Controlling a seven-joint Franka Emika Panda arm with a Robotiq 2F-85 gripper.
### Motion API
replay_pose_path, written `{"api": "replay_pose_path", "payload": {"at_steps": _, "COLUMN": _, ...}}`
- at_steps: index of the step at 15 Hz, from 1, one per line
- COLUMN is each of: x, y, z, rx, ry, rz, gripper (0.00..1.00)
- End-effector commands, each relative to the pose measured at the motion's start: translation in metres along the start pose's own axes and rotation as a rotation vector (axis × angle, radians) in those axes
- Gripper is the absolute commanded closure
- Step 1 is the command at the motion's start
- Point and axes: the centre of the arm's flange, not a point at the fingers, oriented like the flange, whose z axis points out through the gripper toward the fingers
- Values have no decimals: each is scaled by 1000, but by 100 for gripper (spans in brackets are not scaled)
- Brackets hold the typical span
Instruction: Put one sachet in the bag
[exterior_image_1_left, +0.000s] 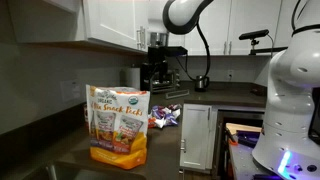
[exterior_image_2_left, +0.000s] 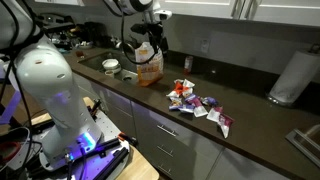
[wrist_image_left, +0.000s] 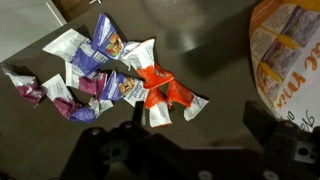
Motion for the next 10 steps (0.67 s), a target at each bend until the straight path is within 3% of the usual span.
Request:
{"api": "replay_pose_path", "payload": {"at_steps": 1, "x": 0, "y": 0, "z": 0, "rx": 0, "ry": 0, "rz": 0, "gripper": 0}}
{"api": "replay_pose_path", "payload": {"at_steps": 6, "x": 0, "y": 0, "z": 0, "rx": 0, "ry": 0, "rz": 0, "gripper": 0}}
{"api": "replay_pose_path", "payload": {"at_steps": 10, "x": 1, "y": -3, "z": 38, "rx": -44, "ry": 5, "rz": -28, "gripper": 0}}
